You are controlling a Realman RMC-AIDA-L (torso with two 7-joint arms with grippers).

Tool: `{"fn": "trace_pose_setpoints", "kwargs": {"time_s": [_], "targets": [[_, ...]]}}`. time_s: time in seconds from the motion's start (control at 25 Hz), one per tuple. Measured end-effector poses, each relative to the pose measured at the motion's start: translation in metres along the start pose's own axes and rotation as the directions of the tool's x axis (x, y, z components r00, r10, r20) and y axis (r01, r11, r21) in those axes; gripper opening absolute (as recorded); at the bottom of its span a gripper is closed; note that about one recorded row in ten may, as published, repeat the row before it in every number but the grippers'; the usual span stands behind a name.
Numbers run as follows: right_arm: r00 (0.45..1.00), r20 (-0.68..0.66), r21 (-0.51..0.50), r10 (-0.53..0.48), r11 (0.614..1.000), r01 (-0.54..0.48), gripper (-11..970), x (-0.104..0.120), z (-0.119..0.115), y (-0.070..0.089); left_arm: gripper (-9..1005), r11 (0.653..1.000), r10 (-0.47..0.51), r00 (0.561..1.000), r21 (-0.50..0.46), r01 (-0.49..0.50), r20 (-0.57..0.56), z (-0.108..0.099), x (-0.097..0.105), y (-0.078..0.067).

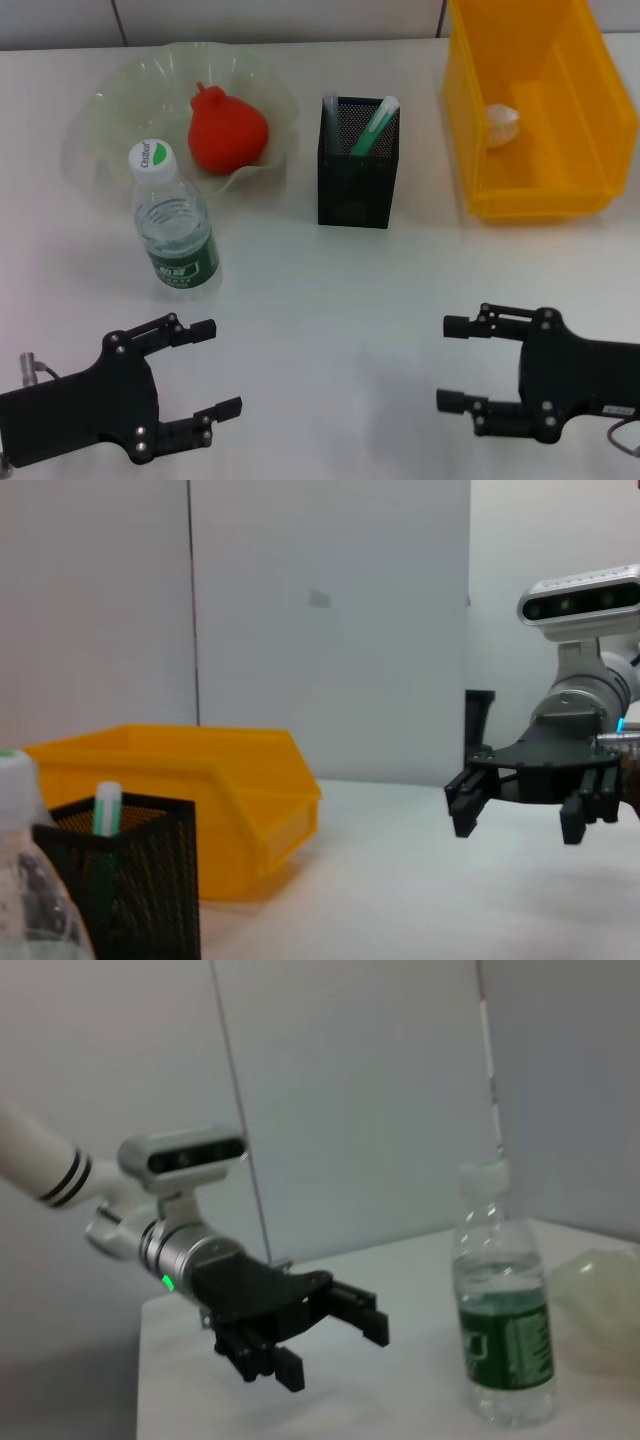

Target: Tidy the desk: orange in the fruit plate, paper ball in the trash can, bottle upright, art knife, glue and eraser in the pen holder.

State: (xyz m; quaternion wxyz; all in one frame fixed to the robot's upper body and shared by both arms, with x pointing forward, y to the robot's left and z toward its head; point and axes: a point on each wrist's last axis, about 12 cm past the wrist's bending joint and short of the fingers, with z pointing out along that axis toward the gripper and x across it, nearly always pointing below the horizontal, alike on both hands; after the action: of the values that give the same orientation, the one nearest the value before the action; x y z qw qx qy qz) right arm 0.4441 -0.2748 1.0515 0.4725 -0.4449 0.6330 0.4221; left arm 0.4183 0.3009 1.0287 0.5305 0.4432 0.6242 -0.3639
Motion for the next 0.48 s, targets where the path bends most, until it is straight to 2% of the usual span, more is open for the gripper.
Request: {"fn": "trace_pose_setpoints", "kwargs": {"time_s": [0.44, 0.48], "targets": [[0.999, 0.012, -0.016, -0.044, 0.999, 0.044, 847, 0.0071, 0.0098, 0.0008, 784, 1.0, -0.004, 1.0, 0.012, 0.005, -0.01, 0.0032, 0.0018, -0.0015], [0.999, 0.012, -0.016, -0.044, 0.999, 0.044, 847, 0.0071, 0.0098, 0.0008, 784, 1.0, -0.005, 1.0, 0.012, 0.005, -0.009, 0.0033, 0.0019, -0.0017]]}}
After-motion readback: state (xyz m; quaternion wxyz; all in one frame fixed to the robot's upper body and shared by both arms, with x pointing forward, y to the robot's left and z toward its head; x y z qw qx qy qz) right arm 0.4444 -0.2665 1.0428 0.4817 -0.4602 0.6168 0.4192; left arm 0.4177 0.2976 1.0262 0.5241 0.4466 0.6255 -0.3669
